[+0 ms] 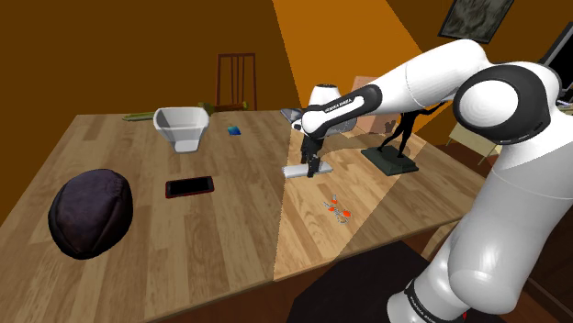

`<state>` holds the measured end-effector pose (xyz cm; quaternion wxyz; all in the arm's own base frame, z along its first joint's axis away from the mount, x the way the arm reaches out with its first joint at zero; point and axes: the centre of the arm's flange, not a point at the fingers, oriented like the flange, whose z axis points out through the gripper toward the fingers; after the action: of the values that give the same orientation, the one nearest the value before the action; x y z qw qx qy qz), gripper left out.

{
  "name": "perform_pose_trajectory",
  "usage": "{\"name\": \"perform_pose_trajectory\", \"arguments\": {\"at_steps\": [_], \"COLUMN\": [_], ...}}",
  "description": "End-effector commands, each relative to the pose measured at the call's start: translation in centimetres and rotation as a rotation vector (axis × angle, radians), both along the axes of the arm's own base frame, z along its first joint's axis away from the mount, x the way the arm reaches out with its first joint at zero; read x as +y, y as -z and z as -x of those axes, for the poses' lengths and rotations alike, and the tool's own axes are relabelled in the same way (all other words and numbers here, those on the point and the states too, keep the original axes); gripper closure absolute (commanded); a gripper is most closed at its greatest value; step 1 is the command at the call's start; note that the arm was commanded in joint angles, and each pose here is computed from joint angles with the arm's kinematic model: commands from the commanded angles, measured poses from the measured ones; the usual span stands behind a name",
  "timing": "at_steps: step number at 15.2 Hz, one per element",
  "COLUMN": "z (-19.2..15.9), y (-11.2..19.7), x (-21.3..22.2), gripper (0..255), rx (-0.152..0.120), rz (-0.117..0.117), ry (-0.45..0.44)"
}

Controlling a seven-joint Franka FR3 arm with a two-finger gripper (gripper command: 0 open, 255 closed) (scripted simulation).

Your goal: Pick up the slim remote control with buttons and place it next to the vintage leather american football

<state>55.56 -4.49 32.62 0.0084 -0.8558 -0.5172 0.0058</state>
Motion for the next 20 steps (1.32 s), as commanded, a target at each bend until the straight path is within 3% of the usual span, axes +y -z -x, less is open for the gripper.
{"name": "perform_pose_trajectory", "arguments": {"at_steps": [1,4,5,14,20], "z": [0.0,0.0,0.0,0.0,0.0], "y": [0.0,0.0,0.0,0.0,-3.1], "x": [0.0,0.0,0.0,0.0,0.0], "gripper": [0,0,255,255,255], "rx": [0.0,0.0,0.0,0.0,0.0], "rz": [0.0,0.0,0.0,0.0,0.0], "ry": [0.0,0.0,0.0,0.0,0.0]}}
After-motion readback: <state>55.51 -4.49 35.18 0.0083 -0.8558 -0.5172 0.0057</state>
